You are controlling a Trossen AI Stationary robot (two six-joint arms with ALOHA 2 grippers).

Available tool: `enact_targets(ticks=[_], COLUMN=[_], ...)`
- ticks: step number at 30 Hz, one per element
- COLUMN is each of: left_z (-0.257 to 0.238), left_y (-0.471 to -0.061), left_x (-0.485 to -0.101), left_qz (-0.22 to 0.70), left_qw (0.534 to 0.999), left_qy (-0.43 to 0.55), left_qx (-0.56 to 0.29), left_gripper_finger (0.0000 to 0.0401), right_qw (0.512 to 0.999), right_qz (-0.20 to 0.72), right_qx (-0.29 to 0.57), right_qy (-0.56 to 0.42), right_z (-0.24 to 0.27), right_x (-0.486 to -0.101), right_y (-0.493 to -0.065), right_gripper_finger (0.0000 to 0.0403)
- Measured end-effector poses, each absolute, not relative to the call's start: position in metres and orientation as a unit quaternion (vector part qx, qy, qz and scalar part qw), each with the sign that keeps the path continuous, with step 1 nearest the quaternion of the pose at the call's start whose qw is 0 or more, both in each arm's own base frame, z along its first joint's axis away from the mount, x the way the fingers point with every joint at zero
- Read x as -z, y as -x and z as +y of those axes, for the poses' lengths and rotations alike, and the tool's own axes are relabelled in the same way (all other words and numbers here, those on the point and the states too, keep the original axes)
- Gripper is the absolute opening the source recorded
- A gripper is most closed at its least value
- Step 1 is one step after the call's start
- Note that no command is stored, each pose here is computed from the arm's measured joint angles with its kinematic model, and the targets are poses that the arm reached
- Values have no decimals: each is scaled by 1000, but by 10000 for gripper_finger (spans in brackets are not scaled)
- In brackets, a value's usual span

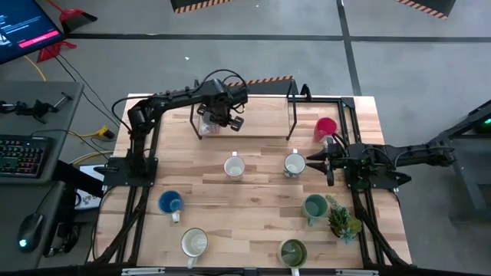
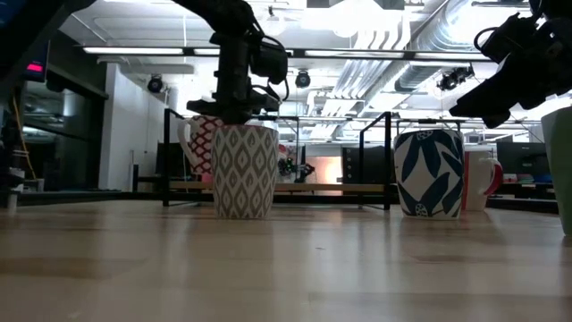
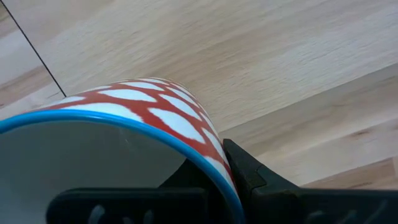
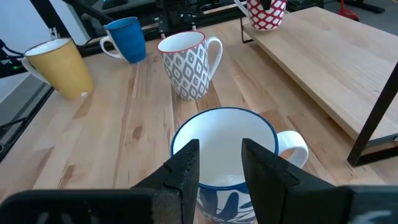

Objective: Place coffee mugs
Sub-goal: Put the red patterned mug on the shelf

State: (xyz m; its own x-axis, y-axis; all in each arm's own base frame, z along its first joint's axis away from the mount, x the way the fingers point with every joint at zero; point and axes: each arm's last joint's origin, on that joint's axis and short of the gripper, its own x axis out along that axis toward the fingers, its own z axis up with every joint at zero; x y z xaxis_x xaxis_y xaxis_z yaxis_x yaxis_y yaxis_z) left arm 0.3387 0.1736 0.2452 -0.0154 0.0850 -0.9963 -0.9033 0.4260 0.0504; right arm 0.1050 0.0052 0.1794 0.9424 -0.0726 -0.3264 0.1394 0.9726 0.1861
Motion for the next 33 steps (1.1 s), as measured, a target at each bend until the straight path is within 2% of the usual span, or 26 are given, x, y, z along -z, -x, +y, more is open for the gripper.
enact_targets(ticks=[30,33], left_z=[171,171], left_y=[-349,-348], left_x=[-228,-229], left_qz=[608,607], left_qw=[603,606], left_qy=[330,329], left_qx=[-398,-396], left_gripper_finger=[6,15], right_qw=[980,980], right_qz=[166,167], right_qx=[36,36], right_qy=[-107,-107], right_z=[6,6], right_x=[-179,-179], right_y=[-105,-105], right_gripper_finger=[108,108])
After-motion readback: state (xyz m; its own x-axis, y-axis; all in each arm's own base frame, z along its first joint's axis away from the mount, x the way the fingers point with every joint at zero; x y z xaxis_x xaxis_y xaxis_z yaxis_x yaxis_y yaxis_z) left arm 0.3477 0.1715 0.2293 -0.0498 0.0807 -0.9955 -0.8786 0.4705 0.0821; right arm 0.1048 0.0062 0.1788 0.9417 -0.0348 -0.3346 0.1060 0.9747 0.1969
